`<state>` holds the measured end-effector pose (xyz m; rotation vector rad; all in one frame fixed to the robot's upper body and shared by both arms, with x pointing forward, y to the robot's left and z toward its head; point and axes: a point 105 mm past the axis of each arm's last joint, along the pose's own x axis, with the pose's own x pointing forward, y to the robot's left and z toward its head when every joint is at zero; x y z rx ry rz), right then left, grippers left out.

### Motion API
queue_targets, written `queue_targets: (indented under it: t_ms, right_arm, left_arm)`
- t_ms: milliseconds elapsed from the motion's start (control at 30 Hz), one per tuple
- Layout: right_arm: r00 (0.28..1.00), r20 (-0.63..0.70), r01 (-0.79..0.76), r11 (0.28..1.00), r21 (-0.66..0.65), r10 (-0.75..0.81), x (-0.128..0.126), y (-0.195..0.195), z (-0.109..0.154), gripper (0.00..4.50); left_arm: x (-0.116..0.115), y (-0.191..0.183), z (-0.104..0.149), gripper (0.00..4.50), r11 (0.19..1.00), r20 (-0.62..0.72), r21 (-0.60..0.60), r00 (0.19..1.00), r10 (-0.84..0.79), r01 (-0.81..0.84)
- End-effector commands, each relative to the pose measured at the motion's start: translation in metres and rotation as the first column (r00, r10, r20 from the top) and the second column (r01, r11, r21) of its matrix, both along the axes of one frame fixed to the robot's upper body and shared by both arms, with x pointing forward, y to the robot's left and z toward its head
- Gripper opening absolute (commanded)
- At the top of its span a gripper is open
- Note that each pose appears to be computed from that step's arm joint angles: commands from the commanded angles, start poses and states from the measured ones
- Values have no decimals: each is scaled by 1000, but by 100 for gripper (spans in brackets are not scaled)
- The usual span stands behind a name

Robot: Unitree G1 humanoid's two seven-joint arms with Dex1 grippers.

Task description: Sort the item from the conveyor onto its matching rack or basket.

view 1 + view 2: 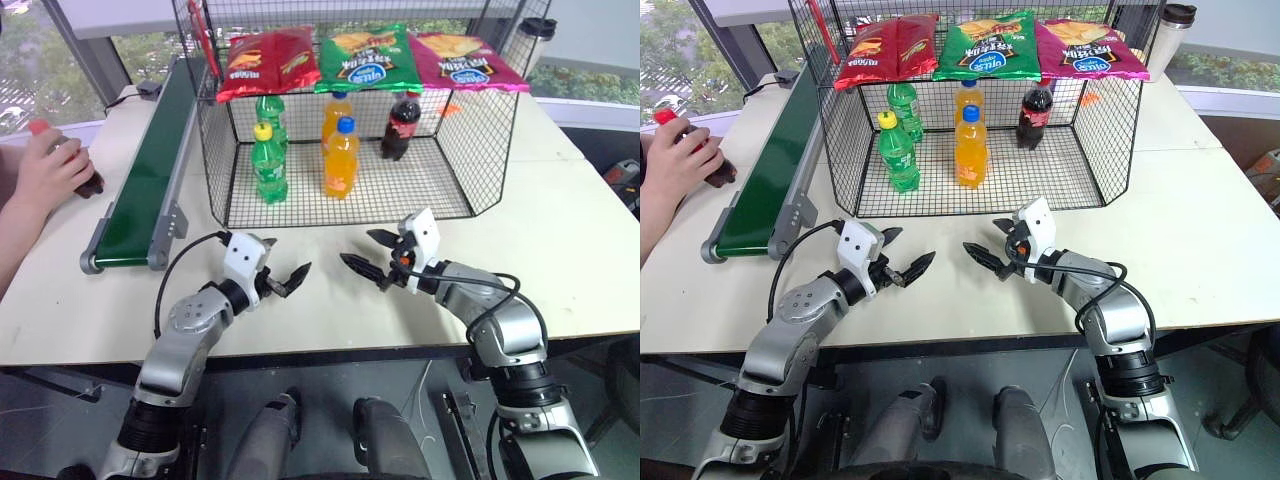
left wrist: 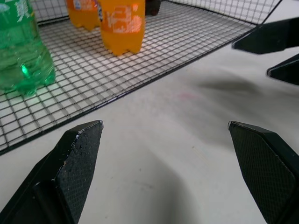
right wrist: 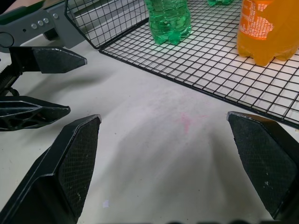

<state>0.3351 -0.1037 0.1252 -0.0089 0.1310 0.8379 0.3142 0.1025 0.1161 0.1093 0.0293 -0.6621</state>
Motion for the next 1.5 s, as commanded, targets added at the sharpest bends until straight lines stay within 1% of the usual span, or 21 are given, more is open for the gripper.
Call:
queue_targets:
  t_ms: [33, 400, 533, 733, 833, 1500]
  right_arm:
    - [998, 64, -9, 1000, 10, 8, 1, 1, 19, 447]
    - [998, 61, -20, 1000, 3, 20, -1, 2, 17, 447]
    - [996, 89, -29, 1000, -7, 29, -2, 5, 21, 447]
    - [996, 82, -41, 999, -1, 41, -3, 6, 23, 447]
    - [994, 105, -32, 999, -1, 32, -2, 6, 25, 447]
    - [994, 98, -41, 999, -13, 42, -4, 4, 25, 447]
  left_arm:
    - [1, -4, 17, 450, 999, 77, -36, 997, -22, 25]
    - [1, -4, 16, 450, 1000, 77, -24, 997, -10, 12]
    - [2, -3, 15, 450, 1000, 80, -17, 997, -1, 3]
    - [1, -3, 14, 450, 1000, 81, -20, 997, 3, -1]
    - [1, -3, 15, 450, 1000, 87, -20, 996, 5, -3]
    - [0, -4, 11, 450, 1000, 67, -21, 998, 2, 0]
